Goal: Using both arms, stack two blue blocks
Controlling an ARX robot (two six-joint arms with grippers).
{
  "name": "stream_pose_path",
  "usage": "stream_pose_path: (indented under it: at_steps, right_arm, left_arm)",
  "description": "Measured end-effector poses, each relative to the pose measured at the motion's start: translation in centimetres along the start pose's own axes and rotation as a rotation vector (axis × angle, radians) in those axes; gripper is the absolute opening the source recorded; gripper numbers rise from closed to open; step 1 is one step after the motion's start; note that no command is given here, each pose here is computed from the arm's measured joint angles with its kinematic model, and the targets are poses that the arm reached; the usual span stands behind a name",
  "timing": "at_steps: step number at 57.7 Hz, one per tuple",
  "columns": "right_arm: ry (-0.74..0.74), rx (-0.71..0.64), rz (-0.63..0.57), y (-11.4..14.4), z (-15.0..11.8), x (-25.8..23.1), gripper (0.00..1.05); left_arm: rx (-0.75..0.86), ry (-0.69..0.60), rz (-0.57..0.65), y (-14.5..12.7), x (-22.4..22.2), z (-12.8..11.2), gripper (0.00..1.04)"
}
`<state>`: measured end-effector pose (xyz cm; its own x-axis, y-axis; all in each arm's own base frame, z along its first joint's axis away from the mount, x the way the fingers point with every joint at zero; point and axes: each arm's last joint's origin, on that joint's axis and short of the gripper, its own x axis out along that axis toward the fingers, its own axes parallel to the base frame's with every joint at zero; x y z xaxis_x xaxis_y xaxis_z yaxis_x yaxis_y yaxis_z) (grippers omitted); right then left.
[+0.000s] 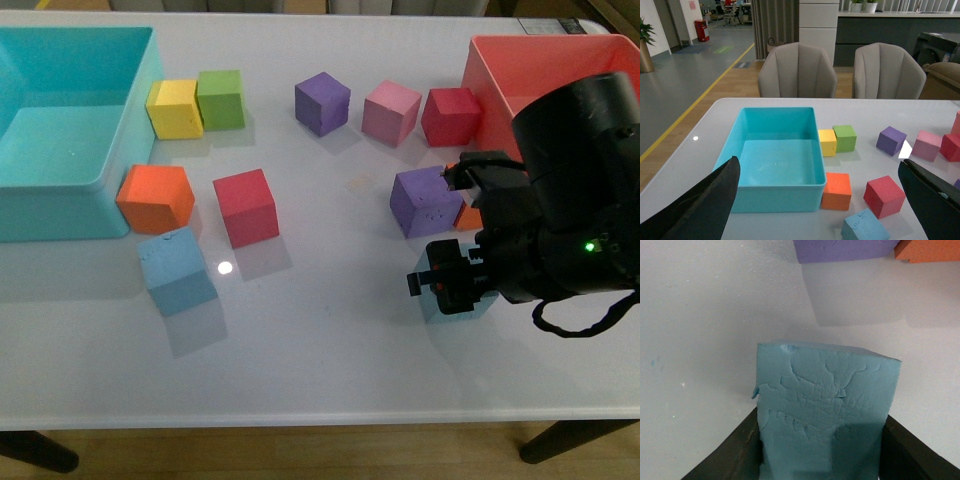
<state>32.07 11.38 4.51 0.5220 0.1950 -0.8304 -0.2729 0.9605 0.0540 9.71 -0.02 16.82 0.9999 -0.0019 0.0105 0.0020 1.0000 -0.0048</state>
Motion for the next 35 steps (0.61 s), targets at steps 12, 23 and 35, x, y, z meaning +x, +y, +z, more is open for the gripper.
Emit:
stream_pose_path:
  at_steps: [12, 23, 35]
  right_arm:
    - [-0.165, -0.010, 0.026, 0.5, 7.0, -3.0, 0.38]
    - [-0.186, -0.023, 0.022, 1.9, 13.1, 0.1, 0.37]
    - [-0.122, -0.059, 0.011, 4.8, 16.9, 5.2, 0.36]
  left_arm:
    - [0.000, 0.000, 0.000, 0.0, 0.0, 0.0, 0.96]
    - [0.000, 0.000, 0.000, 0.0, 0.0, 0.0, 0.96]
    - [0.000, 0.000, 0.000, 0.0, 0.0, 0.0, 0.96]
